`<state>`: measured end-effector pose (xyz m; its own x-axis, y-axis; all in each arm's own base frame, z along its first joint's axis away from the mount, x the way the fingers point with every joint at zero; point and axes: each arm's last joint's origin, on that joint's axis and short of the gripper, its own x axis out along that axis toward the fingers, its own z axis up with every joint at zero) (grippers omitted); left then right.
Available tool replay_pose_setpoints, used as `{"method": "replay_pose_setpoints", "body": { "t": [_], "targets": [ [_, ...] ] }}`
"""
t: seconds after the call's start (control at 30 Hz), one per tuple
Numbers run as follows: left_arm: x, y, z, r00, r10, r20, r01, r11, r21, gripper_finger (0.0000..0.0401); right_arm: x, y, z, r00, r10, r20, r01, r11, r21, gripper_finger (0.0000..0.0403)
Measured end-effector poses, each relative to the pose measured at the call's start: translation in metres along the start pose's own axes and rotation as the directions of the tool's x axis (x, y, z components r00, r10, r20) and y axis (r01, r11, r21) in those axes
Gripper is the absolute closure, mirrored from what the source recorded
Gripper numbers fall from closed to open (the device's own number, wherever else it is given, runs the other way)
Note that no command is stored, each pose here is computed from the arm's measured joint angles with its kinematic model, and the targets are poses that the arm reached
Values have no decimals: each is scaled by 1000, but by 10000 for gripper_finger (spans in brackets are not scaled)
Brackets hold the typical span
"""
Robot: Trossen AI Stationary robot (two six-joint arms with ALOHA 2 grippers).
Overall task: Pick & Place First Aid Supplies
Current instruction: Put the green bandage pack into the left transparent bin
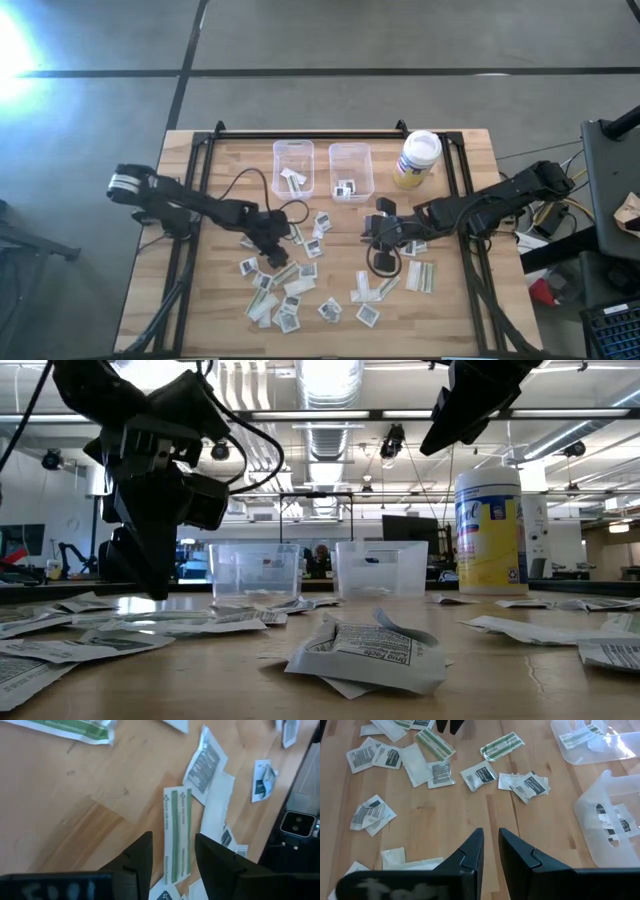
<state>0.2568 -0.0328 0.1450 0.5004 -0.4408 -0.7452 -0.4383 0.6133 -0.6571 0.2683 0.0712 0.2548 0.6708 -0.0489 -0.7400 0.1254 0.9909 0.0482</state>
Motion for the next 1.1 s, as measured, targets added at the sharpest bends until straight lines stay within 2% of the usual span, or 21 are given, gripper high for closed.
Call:
{"method": "replay_pose_setpoints", "body": {
  "t": [0.3, 1.1],
  "targets": [
    [10, 6, -1, 999, 13, -52, -15, 999, -38, 262, 0, 0, 0, 1000, 0, 0, 0, 1000, 0, 351],
    [30, 12, 2, 986, -70, -149, 64, 997, -48, 261, 0, 0, 0, 1000, 1, 1, -1, 1000, 0, 351]
  ]
}}
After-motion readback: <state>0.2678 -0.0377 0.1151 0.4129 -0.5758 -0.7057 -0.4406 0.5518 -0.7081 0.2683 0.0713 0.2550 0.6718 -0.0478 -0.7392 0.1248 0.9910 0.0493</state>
